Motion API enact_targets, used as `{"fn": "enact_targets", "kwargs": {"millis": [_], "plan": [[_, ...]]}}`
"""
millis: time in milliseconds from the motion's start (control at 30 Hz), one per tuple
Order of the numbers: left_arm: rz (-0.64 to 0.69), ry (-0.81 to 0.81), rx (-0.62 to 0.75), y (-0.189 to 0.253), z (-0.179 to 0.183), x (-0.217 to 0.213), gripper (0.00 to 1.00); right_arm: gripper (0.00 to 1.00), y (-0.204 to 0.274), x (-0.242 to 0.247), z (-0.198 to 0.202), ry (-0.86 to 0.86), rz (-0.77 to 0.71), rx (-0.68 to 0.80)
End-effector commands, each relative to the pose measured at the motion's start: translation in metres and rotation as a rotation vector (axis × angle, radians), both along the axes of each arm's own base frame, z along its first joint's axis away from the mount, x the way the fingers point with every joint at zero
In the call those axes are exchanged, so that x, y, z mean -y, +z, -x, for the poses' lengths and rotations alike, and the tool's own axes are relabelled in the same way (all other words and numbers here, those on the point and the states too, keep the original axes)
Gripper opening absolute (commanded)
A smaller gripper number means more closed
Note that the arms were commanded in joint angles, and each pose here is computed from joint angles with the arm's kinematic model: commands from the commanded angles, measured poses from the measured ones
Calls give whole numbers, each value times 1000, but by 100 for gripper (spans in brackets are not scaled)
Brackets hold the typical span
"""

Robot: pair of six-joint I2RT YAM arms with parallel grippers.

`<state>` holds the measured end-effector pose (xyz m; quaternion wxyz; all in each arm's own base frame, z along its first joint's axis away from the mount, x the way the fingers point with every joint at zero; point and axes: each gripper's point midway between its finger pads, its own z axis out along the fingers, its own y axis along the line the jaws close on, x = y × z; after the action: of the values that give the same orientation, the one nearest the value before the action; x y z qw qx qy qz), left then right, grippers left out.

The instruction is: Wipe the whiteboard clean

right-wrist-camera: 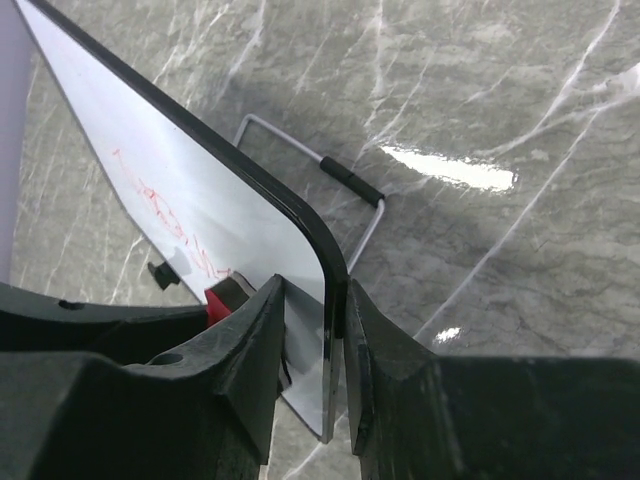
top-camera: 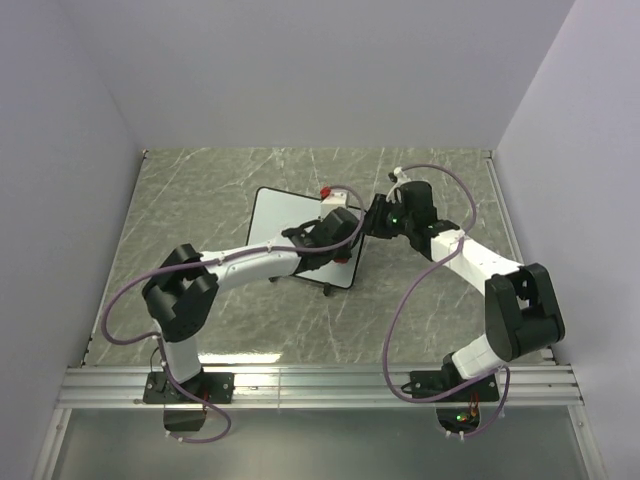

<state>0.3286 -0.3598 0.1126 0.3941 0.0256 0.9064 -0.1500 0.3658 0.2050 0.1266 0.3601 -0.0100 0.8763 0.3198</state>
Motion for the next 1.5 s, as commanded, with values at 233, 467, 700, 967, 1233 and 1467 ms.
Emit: {"fn": "enact_targets", "kwargs": {"millis": [233,467,700,967,1233,1467], "plan": [[-65,260,153,-26,-27,-96,0,0,-17,13,40,44,84,-89],[-42,354,167,-17,-42,-152,0,0,-22,16,48,52,92,-101],[-12,255,147,-16,-26,-120,0,0,-21,16,47,45,90,-106],[118,64,43,-26,22,-24,0,0,-18,12,42,44,80,-107],[150,-8,44,-14,32,13,0,0,-20,11,44,48,71,-114],[122,90,71,-20,19,-37,0,0,-18,11,46,54,68,-113]]}}
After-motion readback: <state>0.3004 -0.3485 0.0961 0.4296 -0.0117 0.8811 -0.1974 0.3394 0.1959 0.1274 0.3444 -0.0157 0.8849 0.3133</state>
